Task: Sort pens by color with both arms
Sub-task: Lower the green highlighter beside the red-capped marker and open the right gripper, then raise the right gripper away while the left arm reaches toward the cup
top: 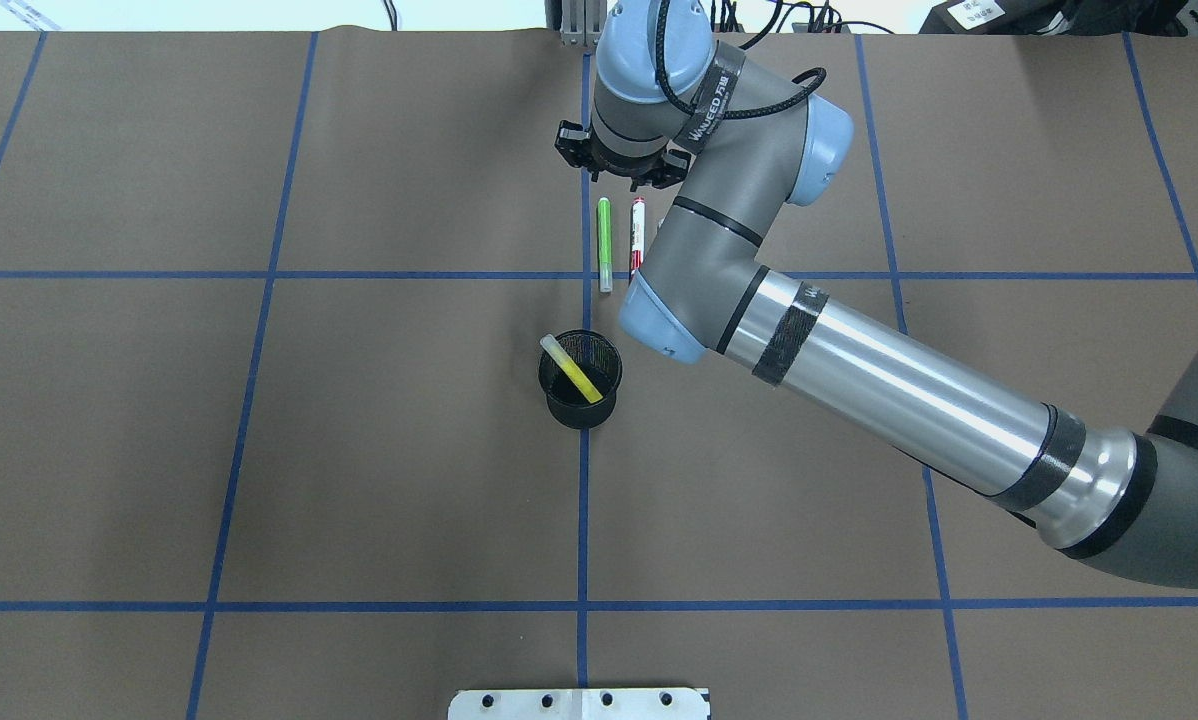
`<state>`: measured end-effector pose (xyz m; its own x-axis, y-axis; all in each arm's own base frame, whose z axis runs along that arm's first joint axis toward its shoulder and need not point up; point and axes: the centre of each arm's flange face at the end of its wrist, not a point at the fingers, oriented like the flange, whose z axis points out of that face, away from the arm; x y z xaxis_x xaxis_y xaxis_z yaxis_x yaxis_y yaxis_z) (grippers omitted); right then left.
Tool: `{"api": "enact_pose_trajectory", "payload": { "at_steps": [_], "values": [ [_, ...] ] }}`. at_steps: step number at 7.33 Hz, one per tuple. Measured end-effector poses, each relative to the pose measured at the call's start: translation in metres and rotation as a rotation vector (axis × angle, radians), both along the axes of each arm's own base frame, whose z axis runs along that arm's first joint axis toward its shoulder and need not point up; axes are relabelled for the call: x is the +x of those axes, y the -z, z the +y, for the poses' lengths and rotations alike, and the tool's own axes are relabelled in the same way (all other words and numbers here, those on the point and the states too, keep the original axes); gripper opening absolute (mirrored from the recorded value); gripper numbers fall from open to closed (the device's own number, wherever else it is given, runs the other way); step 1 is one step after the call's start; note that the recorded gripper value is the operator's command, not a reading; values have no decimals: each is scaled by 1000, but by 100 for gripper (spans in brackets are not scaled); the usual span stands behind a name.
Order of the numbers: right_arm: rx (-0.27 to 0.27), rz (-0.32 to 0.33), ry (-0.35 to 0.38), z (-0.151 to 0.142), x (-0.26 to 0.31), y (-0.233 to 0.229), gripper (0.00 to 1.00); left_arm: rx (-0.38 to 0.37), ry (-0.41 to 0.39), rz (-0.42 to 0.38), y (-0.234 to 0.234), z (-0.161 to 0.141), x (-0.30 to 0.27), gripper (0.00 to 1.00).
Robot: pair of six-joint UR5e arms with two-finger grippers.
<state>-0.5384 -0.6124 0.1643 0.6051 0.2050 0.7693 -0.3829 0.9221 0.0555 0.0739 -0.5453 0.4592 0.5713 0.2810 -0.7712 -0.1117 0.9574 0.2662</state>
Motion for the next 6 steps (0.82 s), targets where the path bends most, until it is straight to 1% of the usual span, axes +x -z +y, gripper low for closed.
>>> {"api": "enact_pose_trajectory", "payload": {
  "at_steps": [1,2,3,5,6],
  "values": [
    [19,5,21,1,4,-4,91,-1,0,0,0,-1,1,99],
    [41,5,63,1,16,-11,91,-7,-1,0,4,-3,2,99],
    [46,-9,124,-2,36,-24,97,-23,0,-3,15,-9,4,99],
    [25,-55,233,-5,89,-60,98,-61,18,1,57,-23,8,99],
    [21,-71,271,-10,119,-77,98,-105,45,26,81,-29,12,99]
  ]
}}
